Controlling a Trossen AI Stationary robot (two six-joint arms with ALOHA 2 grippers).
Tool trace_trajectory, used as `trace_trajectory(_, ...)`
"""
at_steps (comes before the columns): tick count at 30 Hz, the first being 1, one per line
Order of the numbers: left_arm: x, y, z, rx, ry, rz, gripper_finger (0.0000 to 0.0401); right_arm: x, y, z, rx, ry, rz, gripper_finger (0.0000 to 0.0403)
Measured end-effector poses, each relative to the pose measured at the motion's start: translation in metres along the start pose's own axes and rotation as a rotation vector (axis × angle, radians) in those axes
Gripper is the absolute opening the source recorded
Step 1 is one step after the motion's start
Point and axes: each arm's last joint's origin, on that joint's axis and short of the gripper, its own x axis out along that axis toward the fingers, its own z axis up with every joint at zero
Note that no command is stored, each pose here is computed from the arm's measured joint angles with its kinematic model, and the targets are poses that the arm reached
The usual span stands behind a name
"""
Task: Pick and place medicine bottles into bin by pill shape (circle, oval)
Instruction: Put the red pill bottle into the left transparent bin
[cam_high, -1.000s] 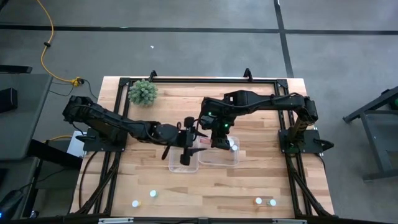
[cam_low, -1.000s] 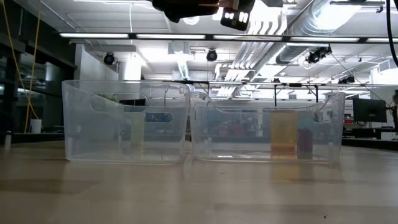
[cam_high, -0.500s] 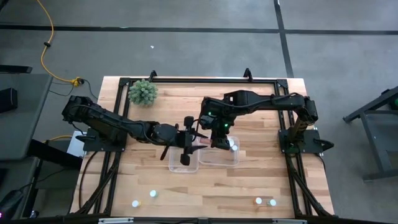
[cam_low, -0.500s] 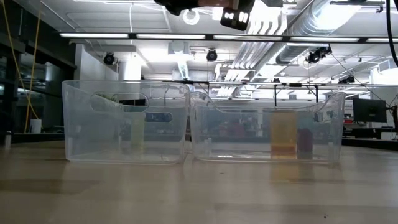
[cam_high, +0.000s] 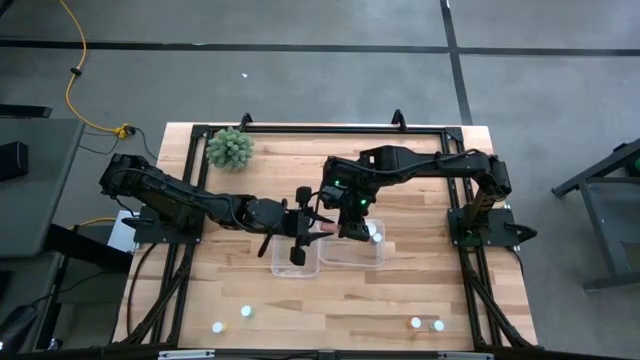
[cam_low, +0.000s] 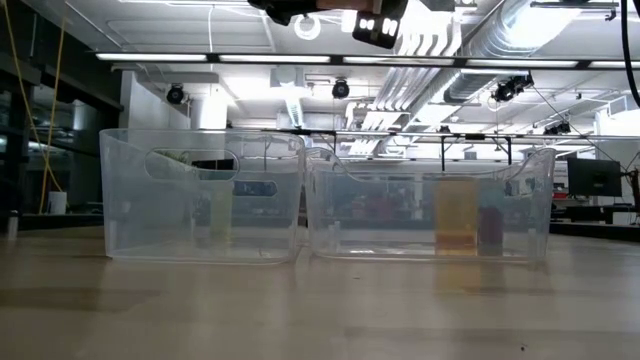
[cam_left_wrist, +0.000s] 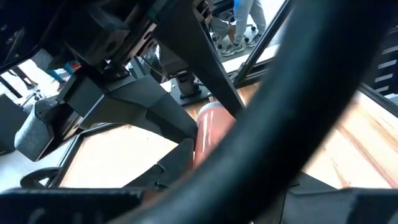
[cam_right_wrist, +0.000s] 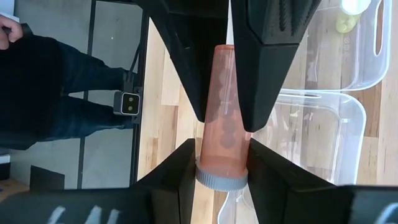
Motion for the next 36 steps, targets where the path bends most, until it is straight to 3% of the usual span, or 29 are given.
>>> trace_trajectory(18,0.0,-0.0001,-0.0002,0.001,0.002,-0.001,0.011,0.0,0.0,0.0002,-0.004,-0.002,0.0,0.0107)
trace_trajectory(30,-0.0001,-0.0005,-0.0004,0.001,0.004,-0.007,0.0093,-0.0011,-0.0016,0.0015,-0.012,-0.016,-0.032,0.0209)
trace_trajectory(36,-0.0001,-0.0004,-0.0002,0.001,0.001,-0.006,0.0085,-0.001,-0.0015,0.0026,-0.018,-0.027,-0.031,0.0224)
